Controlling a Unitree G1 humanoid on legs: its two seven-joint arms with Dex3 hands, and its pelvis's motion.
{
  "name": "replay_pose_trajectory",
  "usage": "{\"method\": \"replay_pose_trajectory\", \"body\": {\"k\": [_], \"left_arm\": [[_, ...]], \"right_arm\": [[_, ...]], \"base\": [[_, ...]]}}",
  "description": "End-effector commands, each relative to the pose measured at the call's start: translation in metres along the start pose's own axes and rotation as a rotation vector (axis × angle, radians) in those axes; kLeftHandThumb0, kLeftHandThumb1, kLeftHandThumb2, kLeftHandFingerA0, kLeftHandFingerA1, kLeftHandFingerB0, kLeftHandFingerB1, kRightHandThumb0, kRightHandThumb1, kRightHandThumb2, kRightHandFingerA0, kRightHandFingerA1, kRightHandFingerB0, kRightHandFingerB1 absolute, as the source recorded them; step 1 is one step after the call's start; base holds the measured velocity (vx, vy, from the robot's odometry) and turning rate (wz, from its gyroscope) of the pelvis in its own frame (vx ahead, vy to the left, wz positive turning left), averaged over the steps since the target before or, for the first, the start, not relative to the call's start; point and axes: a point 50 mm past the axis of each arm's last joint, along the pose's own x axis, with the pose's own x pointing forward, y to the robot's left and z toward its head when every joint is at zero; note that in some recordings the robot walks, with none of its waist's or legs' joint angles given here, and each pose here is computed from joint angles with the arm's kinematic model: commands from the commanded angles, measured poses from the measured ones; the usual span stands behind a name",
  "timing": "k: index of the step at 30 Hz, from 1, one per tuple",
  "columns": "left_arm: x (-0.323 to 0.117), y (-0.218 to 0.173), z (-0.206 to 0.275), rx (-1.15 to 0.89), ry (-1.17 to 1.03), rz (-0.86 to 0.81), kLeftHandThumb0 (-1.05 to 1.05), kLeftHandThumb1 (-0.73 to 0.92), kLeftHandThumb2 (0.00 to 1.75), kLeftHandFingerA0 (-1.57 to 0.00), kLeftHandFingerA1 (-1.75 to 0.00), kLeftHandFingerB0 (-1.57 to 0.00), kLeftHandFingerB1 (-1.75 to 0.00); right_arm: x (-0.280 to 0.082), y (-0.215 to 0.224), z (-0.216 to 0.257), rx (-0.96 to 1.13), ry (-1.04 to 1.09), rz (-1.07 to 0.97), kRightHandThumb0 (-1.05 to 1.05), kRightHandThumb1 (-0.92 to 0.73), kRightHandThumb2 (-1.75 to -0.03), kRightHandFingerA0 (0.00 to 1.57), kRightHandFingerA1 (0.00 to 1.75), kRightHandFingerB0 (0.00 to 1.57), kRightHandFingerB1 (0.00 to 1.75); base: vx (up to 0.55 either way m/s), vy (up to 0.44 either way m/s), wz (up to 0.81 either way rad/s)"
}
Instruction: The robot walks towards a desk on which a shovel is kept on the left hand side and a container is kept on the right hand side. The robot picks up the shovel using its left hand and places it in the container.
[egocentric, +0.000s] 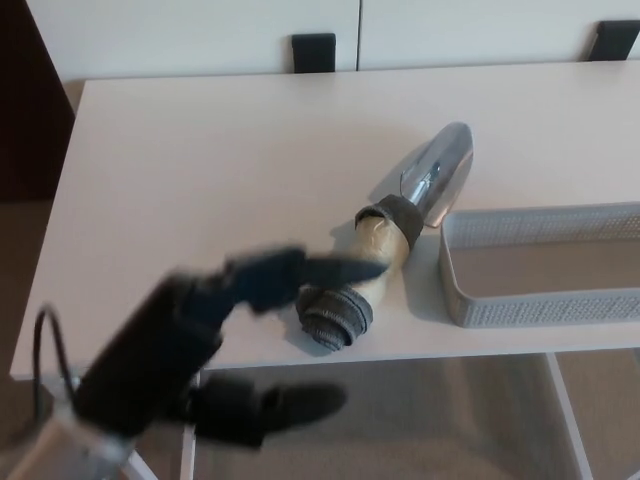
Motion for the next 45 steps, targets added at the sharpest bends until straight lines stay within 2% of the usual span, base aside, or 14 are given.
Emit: {"method": "replay_pose_trajectory", "body": {"k": [1,5,10,11,12,13,16,21,22,31,35,39,44,45], "left_arm": [[0.093,0.031,0.041,0.478,-0.064,0.041,-0.45,0.43,0.68,-0.55,-0.5,-0.45,-0.45],[0.102,0.023,0.023,0.58,0.047,0.026,-0.49,0.42,0.7,-0.53,-0.5,-0.4,-0.43],[0.115,0.004,-0.011,0.619,0.282,-0.059,-0.61,0.46,0.74,-0.25,-0.43,-0.15,-0.37],[0.118,0.002,-0.016,0.618,0.314,-0.067,-0.62,0.47,0.73,-0.2,-0.41,-0.14,-0.36],[0.12,-0.001,-0.02,0.607,0.343,-0.068,-0.58,0.54,0.57,-0.2,-0.31,-0.17,-0.27],[0.123,-0.008,-0.029,0.578,0.395,-0.075,-0.69,0.46,0.78,-0.05,-0.32,-0.1,-0.26],[0.128,-0.027,-0.045,0.501,0.487,-0.076,-0.74,0.47,0.84,0.0,-0.14,-0.07,-0.2],[0.129,-0.048,-0.063,0.58,0.557,-0.099,-0.87,0.53,0.88,0.0,-0.01,-0.04,-0.08],[0.129,-0.051,-0.065,0.576,0.568,-0.1,-0.87,0.53,0.88,0.0,0.0,-0.04,-0.06],[0.122,-0.071,-0.085,0.474,0.697,-0.076,-0.82,0.5,0.84,0.0,0.0,0.0,-0.04],[0.112,-0.078,-0.096,0.47,0.744,-0.063,-0.78,0.48,0.8,0.0,0.0,0.0,-0.03],[0.106,-0.08,-0.103,0.468,0.772,-0.039,-0.68,0.42,0.75,0.0,-0.03,-0.01,-0.06],[0.102,-0.079,-0.108,0.471,0.769,0.02,-0.56,0.35,0.67,0.0,0.0,0.0,-0.05],[0.1,-0.078,-0.107,0.478,0.751,0.032,-0.52,0.32,0.64,0.0,0.0,0.0,-0.05]], "right_arm": [[0.002,-0.01,0.014,-0.06,-0.015,-0.005,-0.17,-0.54,-0.55,0.74,0.61,0.6,0.54],[0.001,-0.01,0.014,-0.08,-0.02,-0.004,-0.15,-0.53,-0.55,0.73,0.61,0.6,0.53],[0.003,-0.009,0.016,-0.068,-0.015,-0.006,-0.14,-0.53,-0.55,0.75,0.62,0.62,0.54],[0.004,-0.008,0.017,-0.078,-0.018,-0.007,-0.14,-0.54,-0.55,0.75,0.61,0.62,0.54],[0.004,-0.008,0.018,-0.082,-0.018,-0.01,-0.15,-0.54,-0.55,0.75,0.61,0.62,0.54],[0.005,-0.008,0.018,-0.083,-0.022,-0.01,-0.21,-0.5,-0.63,0.76,0.66,0.61,0.58],[0.005,-0.008,0.02,-0.09,-0.034,0.004,-0.16,-0.53,-0.55,0.76,0.62,0.6,0.54],[0.005,-0.008,0.02,-0.108,-0.033,0.006,-0.25,-0.48,-0.64,0.78,0.66,0.61,0.58],[0.005,-0.008,0.02,-0.109,-0.034,0.004,-0.18,-0.51,-0.55,0.8,0.62,0.63,0.54],[0.005,-0.008,0.021,-0.13,-0.032,0.002,-0.25,-0.49,-0.64,0.78,0.66,0.6,0.58],[0.003,-0.008,0.02,-0.121,-0.038,0.007,-0.18,-0.52,-0.55,0.78,0.63,0.62,0.54],[0.003,-0.008,0.021,-0.099,-0.041,0.011,-0.21,-0.5,-0.63,0.75,0.66,0.59,0.58],[0.004,-0.008,0.02,-0.108,-0.034,0.005,-0.18,-0.52,-0.55,0.78,0.62,0.62,0.54],[0.004,-0.008,0.02,-0.118,-0.031,0.006,-0.24,-0.49,-0.64,0.76,0.65,0.61,0.58]], "base": [[0.0,0.0,0.0],[0.0,0.0,0.0],[0.0,0.0,0.0],[0.0,0.0,0.0],[0.0,0.0,0.0],[0.0,0.0,0.0],[0.0,0.0,0.0],[0.0,0.0,0.0],[0.0,0.0,0.0],[0.0,0.0,0.0],[0.0,0.0,0.0],[0.0,0.0,0.0],[0.0,0.0,0.0],[0.0,0.0,0.0]]}}
